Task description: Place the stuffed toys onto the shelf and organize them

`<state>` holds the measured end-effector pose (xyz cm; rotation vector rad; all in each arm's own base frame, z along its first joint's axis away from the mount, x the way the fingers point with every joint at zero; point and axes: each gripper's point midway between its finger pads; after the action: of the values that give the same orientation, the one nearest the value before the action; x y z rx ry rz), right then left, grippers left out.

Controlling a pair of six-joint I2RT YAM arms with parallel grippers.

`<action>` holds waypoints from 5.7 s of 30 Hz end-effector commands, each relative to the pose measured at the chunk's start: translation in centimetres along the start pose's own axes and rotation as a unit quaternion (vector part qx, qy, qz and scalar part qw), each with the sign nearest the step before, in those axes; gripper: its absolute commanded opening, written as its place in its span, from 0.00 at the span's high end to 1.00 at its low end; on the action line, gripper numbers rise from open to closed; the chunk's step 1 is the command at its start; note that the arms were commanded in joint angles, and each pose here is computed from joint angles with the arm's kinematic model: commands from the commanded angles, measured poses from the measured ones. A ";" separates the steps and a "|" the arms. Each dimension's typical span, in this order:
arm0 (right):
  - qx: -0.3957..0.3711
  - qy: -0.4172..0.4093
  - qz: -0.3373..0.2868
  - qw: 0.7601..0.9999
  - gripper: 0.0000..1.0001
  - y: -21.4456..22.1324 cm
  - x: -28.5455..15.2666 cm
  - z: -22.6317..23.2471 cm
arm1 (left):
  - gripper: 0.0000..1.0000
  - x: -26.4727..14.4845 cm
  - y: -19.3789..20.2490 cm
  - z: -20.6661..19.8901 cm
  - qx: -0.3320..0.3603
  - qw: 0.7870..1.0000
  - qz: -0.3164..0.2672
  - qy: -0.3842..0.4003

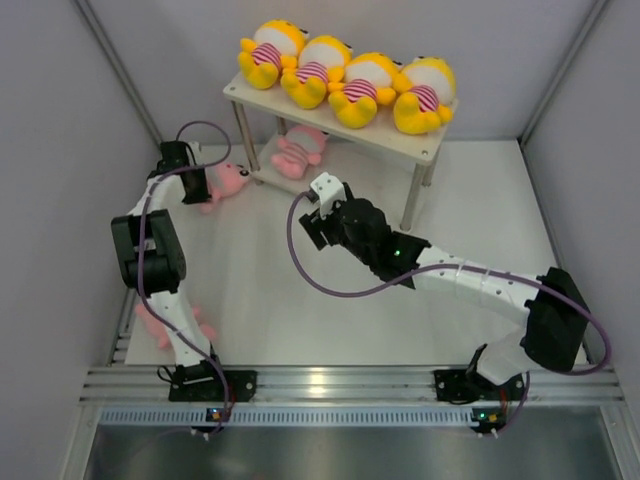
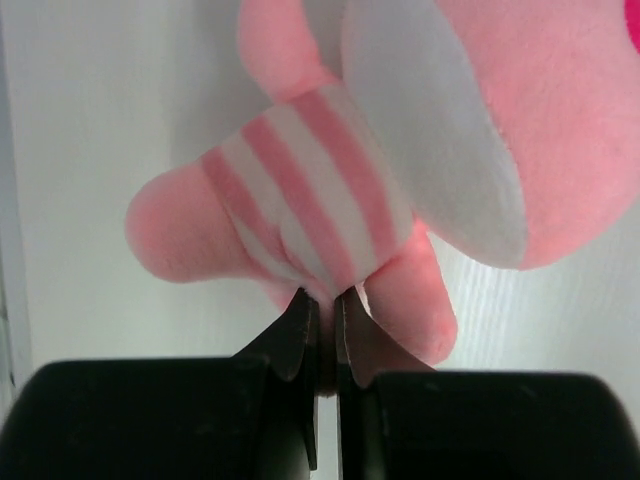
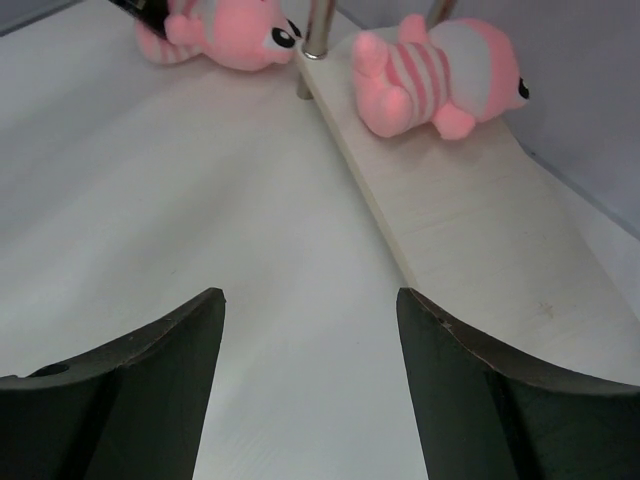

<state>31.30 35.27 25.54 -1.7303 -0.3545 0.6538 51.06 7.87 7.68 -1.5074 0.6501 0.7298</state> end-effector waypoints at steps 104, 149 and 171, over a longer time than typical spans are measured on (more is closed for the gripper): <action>-0.215 -0.071 -0.017 0.974 0.91 8.1 9.0 -12.2 | 0.33 -28.6 8.7 -11.6 0.107 0.972 -0.073 0.198; -0.280 -0.053 0.186 0.940 0.73 10.7 7.4 -9.6 | 0.34 -28.1 9.1 -11.8 0.107 0.971 -0.062 0.205; -0.260 -0.087 0.056 0.960 1.00 9.1 14.1 -12.8 | 0.34 -26.7 9.5 -11.3 0.111 0.973 -0.041 0.196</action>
<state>47.48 28.51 12.38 -2.2580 -0.4864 0.9600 27.46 -4.80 22.57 -1.4870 0.9222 0.2821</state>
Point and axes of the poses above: each gripper's point midway between its finger pads, its own x axis out along the fingers, its own z axis along the line the jaws close on, y = z × x, and after that the axes turned 3 degrees about x, right-handed
